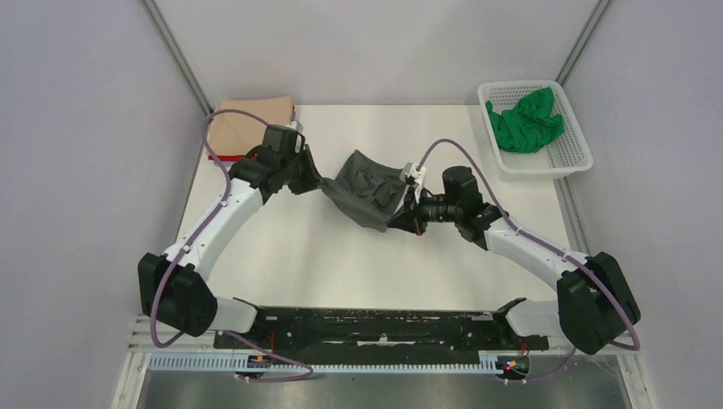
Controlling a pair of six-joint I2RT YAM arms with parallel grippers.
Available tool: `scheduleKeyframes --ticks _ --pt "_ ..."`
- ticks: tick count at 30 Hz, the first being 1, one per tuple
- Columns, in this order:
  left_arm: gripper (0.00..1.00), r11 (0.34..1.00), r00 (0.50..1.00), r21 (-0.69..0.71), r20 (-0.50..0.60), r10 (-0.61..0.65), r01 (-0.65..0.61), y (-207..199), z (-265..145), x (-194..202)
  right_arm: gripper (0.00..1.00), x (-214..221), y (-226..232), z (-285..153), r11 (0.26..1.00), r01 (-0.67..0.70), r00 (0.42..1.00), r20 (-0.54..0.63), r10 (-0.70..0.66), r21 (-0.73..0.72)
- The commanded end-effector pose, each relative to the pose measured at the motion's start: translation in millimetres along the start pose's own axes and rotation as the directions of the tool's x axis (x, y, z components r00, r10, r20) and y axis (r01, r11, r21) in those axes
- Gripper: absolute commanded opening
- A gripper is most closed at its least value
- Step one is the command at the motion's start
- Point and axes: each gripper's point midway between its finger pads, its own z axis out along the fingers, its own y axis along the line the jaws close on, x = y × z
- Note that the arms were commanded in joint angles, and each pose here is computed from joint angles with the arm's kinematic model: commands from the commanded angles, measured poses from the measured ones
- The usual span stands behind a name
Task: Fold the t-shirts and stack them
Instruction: Fold the long partially folded tshirt into a neat square
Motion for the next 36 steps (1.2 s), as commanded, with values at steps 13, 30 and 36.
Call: scheduleKeyframes --ticks 13,30,36 --pt "0.02 0.996 0.972 0.093 0.234 -0.030 0.008 -46 112 -131 0.00 -47 -144 -24 0.944 -0.156 0.983 0.141 0.119 0.290" --pt "0.16 0.998 0.988 0.049 0.151 -0.042 0.035 -34 221 -137 0.08 -9 -251 -9 0.884 -0.287 0.958 0.120 0.261 0.369" --pt "1.00 0.995 0.989 0.094 0.142 -0.032 0.019 -54 215 -152 0.97 -21 -274 -25 0.838 -0.292 0.955 0.100 0.278 0.460"
